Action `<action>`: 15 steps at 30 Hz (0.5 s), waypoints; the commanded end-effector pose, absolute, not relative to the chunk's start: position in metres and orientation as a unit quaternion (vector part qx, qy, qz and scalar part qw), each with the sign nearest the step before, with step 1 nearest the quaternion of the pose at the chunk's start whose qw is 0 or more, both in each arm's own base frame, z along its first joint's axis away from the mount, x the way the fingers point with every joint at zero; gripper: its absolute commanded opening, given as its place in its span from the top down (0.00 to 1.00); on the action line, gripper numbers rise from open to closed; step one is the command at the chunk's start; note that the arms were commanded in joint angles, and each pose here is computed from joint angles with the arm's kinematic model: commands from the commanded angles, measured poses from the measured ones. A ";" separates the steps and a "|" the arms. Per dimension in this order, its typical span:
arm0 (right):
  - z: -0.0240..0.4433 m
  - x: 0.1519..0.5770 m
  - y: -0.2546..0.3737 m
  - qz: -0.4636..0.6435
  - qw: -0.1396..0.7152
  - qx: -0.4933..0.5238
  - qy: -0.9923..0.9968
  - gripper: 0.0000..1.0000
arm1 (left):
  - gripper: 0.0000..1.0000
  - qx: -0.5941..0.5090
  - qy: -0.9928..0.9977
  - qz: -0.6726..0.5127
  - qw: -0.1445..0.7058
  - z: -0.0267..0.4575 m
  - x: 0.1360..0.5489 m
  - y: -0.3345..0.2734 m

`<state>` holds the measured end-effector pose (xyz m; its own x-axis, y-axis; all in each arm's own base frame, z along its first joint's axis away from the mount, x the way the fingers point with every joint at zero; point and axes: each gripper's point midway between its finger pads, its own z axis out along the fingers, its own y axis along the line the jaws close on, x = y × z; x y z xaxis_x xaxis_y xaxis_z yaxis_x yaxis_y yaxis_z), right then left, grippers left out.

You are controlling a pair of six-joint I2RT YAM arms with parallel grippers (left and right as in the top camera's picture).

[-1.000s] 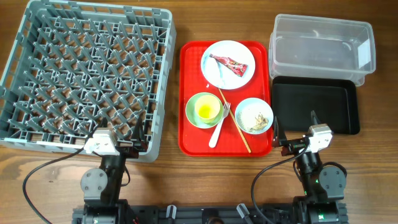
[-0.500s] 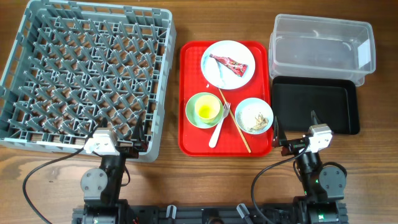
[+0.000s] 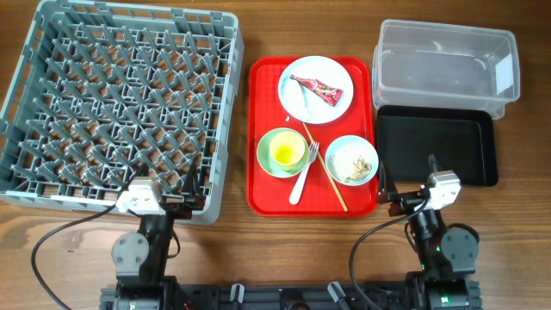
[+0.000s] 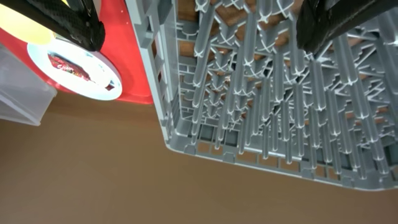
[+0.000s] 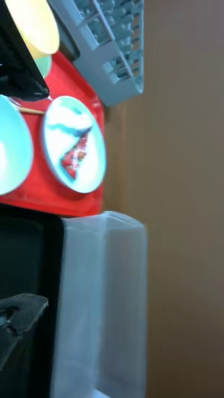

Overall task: Sort waste into correct bins and load items into the dishwasher rack
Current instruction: 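Move the right gripper from rest toward the white plate on the tray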

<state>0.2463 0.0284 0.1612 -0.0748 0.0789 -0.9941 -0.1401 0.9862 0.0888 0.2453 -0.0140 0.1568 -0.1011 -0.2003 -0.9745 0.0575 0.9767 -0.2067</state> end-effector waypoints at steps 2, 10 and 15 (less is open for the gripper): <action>0.180 0.249 0.034 0.108 0.667 -0.011 0.737 0.00 | 0.00 -0.060 0.766 -0.075 0.635 0.161 0.241 -0.007; 0.205 0.279 0.058 0.159 0.568 -0.043 0.806 0.00 | 0.00 -0.069 0.849 -0.066 0.520 0.170 0.258 -0.007; 0.216 0.305 0.078 0.207 0.488 -0.061 0.846 0.00 | 0.00 -0.064 0.896 -0.079 0.433 0.181 0.272 -0.015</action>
<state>0.2933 0.0588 0.1958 -0.4640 0.0957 -0.8807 -0.2287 0.9475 0.2234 0.2617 -0.0121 0.1616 -0.5768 -0.1945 -0.7934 -0.0627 0.9789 -0.1945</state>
